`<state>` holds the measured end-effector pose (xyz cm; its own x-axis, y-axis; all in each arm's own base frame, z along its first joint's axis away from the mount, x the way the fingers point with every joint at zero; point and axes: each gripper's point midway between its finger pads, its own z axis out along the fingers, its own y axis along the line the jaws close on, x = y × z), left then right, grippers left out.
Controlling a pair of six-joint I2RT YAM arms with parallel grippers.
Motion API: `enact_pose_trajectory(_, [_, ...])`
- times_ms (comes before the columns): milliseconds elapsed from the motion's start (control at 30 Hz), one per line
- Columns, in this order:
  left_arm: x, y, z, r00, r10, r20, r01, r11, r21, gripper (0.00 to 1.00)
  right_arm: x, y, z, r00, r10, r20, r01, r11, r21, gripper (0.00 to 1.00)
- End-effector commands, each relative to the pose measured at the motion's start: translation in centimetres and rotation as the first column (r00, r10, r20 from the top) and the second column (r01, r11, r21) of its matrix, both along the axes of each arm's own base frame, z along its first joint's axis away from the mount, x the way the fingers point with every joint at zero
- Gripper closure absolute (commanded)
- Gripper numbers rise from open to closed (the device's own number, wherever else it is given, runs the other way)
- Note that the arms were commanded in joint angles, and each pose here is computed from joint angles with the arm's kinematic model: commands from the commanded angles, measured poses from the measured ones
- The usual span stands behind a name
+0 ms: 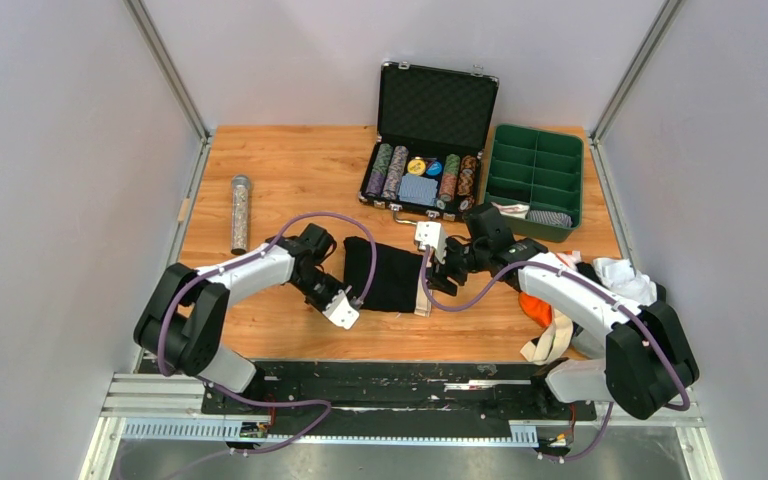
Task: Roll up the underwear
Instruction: Fold the underwear at the center of the board.
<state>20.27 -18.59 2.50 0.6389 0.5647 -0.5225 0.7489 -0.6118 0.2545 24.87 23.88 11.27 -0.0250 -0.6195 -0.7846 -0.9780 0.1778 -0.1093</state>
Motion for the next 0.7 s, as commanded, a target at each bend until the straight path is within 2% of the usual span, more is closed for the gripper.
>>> enact_pose_trajectory(0, [0.8,-0.1,-0.4,1.000,-0.007,0.021,0.006,1.000,0.018,0.59,1.0,1.0,1.9,0.999,0.005,0.052,-0.008,0.999,0.048,0.40])
enact_pose_trajectory(133, [2.0,0.1,-1.4,0.998,0.017,0.057,-0.019,0.999,0.041,0.61,1.0,1.0,1.7,0.999,0.007,0.046,-0.009,0.999,0.046,0.40])
enact_pose_trajectory(200, [2.1,0.4,-2.0,0.998,0.010,0.060,-0.014,0.998,0.060,0.66,1.0,1.0,1.4,0.999,0.010,0.042,-0.012,0.999,0.041,0.40])
enact_pose_trajectory(267, [1.9,0.7,-2.5,0.999,0.000,0.051,-0.004,0.997,0.081,0.76,0.7,1.0,1.2,0.998,0.032,0.050,-0.034,0.999,0.036,0.41])
enact_pose_trajectory(367, [1.4,1.1,-2.9,0.999,-0.021,0.031,0.018,0.995,0.101,0.97,0.5,0.8,0.6,0.993,0.068,0.097,-0.070,0.997,0.026,0.41])
enact_pose_trajectory(400, [1.0,1.2,-2.9,1.000,-0.023,0.017,0.021,0.994,0.106,1.00,0.7,0.8,0.8,0.986,0.080,0.148,-0.086,0.996,0.036,0.41])
enact_pose_trajectory(533, [-0.6,1.4,-2.3,0.999,-0.037,-0.028,0.039,0.995,0.093,1.00,-1.0,0.9,-0.3,0.907,0.235,0.349,-0.257,0.966,0.018,0.41])
enact_pose_trajectory(667, [-0.9,1.2,-1.5,0.999,-0.027,-0.024,0.029,0.997,0.069,1.00,-2.9,1.2,-2.3,0.848,0.361,0.389,-0.387,0.922,-0.012,0.46])
